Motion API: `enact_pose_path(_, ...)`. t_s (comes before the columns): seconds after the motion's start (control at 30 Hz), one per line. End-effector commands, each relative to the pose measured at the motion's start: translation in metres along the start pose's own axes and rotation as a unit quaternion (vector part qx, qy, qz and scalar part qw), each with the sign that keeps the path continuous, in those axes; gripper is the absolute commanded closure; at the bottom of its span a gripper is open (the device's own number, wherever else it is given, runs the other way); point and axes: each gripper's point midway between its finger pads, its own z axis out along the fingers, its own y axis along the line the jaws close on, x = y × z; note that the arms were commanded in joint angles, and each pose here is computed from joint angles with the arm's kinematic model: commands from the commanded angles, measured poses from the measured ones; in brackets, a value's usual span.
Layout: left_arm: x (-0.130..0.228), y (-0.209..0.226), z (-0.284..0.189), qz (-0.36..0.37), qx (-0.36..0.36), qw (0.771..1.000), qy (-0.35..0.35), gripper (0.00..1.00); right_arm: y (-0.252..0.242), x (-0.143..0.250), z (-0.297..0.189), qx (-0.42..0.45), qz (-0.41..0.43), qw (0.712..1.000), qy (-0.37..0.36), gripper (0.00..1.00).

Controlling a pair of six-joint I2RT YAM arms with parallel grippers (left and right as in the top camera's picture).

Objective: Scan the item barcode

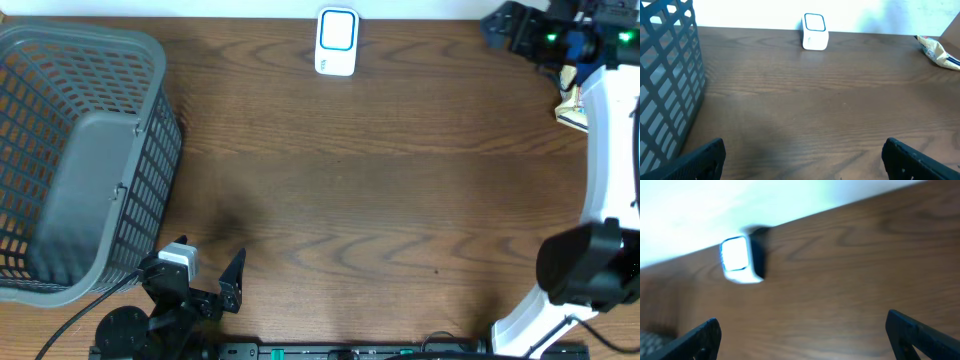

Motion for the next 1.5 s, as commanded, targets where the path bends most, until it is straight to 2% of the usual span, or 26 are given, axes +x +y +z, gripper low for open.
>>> enact_pose_path(0.0,-0.002,-0.003,-0.002,0.001,0.005,1.0,-0.005,0.02,0.05,-0.007,-0.048,-0.015,-0.049,0.998,-0.044,0.01)
enact_pose_path(0.27,-0.002,-0.002,-0.002,0.001,0.005,1.0,-0.005,0.02,0.105,0.0,-0.118,0.021,-0.105,0.988,-0.111,0.01)
enact_pose_path(0.5,-0.002,-0.003,-0.002,0.001,0.005,1.0,-0.005,0.02,0.143,0.026,-0.18,0.012,-0.141,0.979,-0.144,0.01)
enact_pose_path(0.67,-0.002,-0.003,-0.002,0.001,0.005,1.0,-0.005,0.02,0.15,0.049,-0.217,0.051,-0.165,0.971,-0.164,0.01)
enact_pose_path(0.77,-0.002,-0.003,-0.002,0.001,0.005,1.0,-0.005,0.02,0.151,0.066,-0.227,0.063,-0.175,0.971,-0.152,0.01)
enact_pose_path(0.93,-0.002,-0.003,-0.002,0.001,0.005,1.0,-0.005,0.02,0.146,0.108,-0.226,0.067,-0.189,0.977,-0.079,0.01)
enact_pose_path(1.1,-0.002,-0.003,-0.002,0.001,0.005,1.0,-0.005,0.02,0.141,0.133,-0.225,0.074,-0.211,0.974,-0.033,0.01)
enact_pose_path(1.3,-0.002,-0.003,-0.002,0.001,0.005,1.0,-0.005,0.02,0.155,0.146,-0.244,0.052,-0.228,0.971,-0.048,0.01)
enact_pose_path(1.47,-0.002,-0.003,-0.002,0.001,0.005,1.0,-0.005,0.02,0.156,0.162,-0.267,0.026,-0.202,0.978,-0.053,0.01)
